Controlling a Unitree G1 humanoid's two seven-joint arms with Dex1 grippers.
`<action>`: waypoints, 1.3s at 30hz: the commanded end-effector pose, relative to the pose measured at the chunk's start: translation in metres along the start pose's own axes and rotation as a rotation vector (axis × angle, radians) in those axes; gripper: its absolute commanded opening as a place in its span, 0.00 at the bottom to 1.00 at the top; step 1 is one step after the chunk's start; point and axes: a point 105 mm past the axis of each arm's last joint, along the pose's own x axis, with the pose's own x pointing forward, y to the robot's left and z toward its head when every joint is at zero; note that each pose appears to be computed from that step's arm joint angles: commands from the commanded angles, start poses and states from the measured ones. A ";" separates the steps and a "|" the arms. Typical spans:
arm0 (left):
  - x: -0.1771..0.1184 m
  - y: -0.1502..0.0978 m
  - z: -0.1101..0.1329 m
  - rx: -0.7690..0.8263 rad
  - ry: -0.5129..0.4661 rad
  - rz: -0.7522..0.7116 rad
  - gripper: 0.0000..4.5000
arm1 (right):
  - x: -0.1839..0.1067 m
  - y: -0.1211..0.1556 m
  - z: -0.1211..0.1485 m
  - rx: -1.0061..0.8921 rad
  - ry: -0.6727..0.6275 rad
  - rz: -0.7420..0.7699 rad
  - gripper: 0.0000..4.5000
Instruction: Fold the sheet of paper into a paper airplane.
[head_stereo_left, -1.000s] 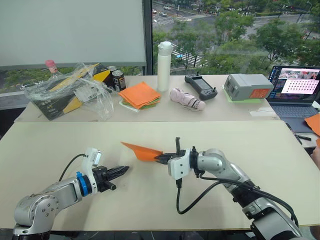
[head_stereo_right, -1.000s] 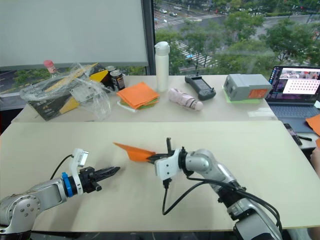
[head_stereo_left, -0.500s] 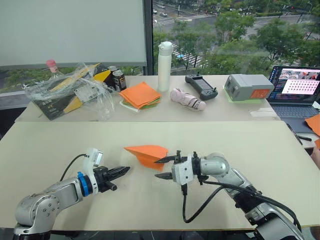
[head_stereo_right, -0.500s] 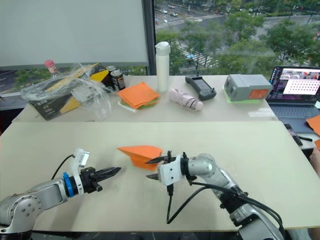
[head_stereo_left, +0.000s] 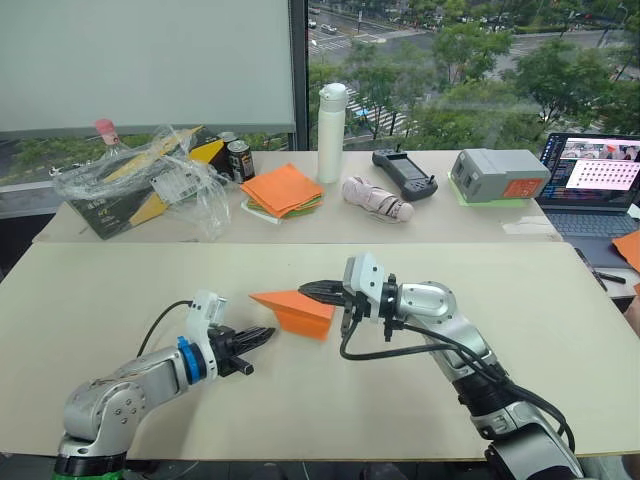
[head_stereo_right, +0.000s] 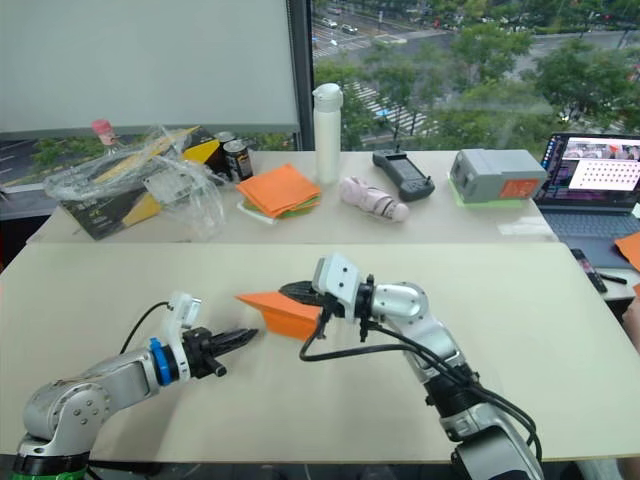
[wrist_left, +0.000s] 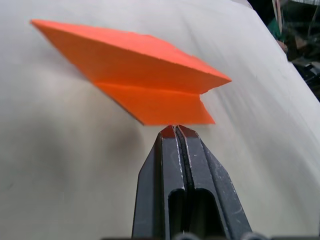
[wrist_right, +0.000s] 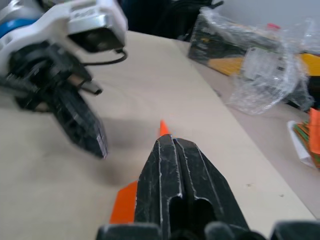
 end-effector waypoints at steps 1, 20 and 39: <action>0.007 0.002 0.006 0.040 -0.021 0.019 0.00 | 0.002 -0.015 -0.007 0.016 0.054 -0.088 0.00; 0.003 0.005 0.003 0.043 -0.018 0.034 0.00 | 0.015 0.015 -0.047 0.072 0.204 -0.010 0.00; 0.000 0.006 0.023 -0.005 -0.102 0.048 0.00 | 0.014 0.039 -0.063 0.036 0.263 0.078 0.00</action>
